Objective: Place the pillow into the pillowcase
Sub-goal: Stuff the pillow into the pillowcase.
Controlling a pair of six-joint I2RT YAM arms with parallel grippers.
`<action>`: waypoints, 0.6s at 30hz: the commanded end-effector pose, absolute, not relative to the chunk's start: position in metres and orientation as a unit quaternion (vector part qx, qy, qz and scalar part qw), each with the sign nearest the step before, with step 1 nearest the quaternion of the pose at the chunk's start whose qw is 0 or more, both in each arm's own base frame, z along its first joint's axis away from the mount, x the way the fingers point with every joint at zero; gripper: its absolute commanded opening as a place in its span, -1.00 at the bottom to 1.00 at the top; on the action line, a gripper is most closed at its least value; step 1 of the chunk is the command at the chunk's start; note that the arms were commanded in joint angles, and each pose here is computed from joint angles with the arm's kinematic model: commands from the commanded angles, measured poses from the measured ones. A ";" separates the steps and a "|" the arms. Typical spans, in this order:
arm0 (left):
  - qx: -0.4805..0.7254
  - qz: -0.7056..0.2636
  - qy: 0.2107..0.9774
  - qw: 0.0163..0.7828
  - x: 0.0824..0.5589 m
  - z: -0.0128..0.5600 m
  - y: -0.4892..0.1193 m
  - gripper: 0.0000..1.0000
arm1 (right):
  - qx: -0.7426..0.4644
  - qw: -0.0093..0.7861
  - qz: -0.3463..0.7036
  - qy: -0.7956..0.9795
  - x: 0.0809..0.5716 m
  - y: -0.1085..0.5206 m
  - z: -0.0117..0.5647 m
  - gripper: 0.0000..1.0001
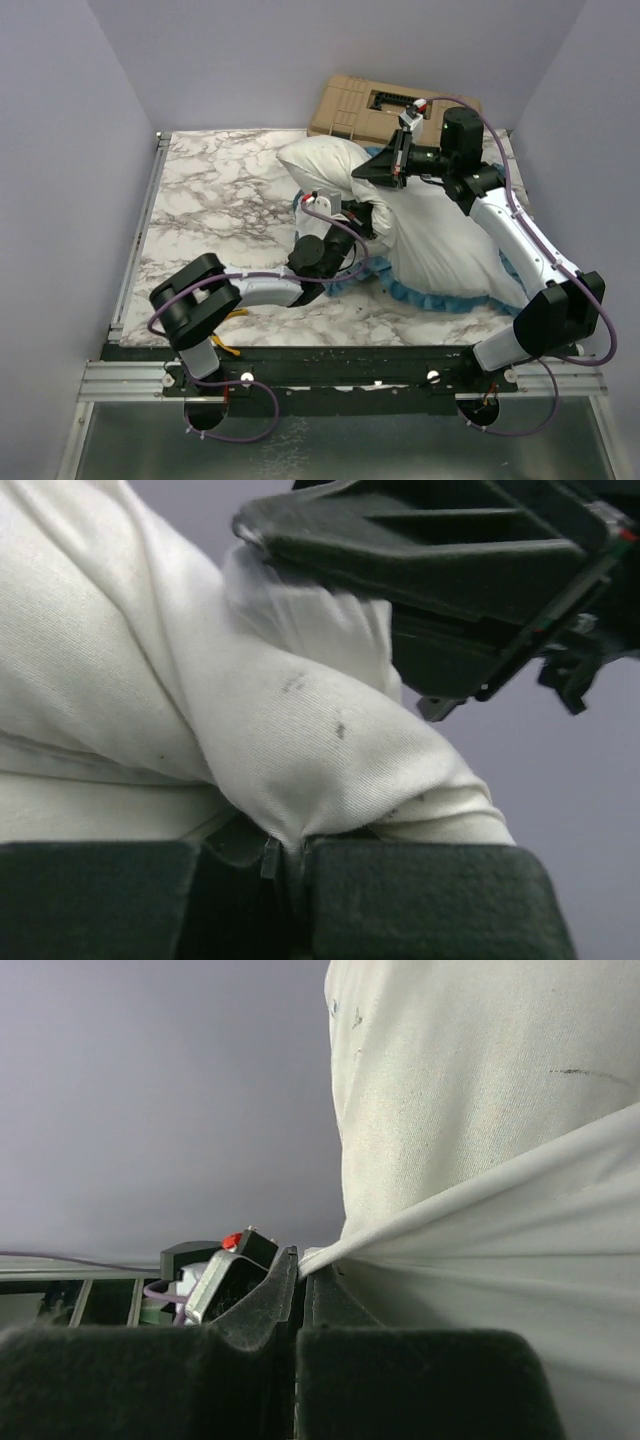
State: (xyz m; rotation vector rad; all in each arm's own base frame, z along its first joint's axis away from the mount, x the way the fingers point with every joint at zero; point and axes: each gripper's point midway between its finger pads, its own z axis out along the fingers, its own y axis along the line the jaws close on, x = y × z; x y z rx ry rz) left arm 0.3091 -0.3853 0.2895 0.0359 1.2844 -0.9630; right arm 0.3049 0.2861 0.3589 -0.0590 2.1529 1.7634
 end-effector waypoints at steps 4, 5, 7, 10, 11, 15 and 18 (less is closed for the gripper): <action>0.202 -0.550 0.512 0.628 0.234 0.253 -0.487 -1.00 | -0.164 0.188 0.711 0.658 0.239 0.303 0.454 -1.00; 0.210 -0.546 0.517 0.625 0.232 0.246 -0.493 -1.00 | -0.165 0.186 0.714 0.654 0.240 0.303 0.457 -1.00; 0.218 -0.531 0.538 0.618 0.234 0.228 -0.499 -1.00 | -0.166 0.185 0.720 0.648 0.239 0.303 0.466 -1.00; 0.217 -0.484 0.584 0.615 0.252 0.199 -0.500 -1.00 | -0.170 0.181 0.722 0.646 0.230 0.301 0.478 -1.00; 0.224 -0.473 0.596 0.609 0.257 0.191 -0.503 -1.00 | -0.170 0.181 0.723 0.645 0.226 0.299 0.482 -1.00; 0.269 -0.486 0.598 0.578 0.253 0.169 -0.527 -1.00 | -0.178 0.176 0.737 0.628 0.209 0.297 0.501 -1.00; 0.301 -0.494 0.603 0.549 0.243 0.149 -0.547 -1.00 | -0.194 0.173 0.748 0.610 0.198 0.297 0.515 -1.00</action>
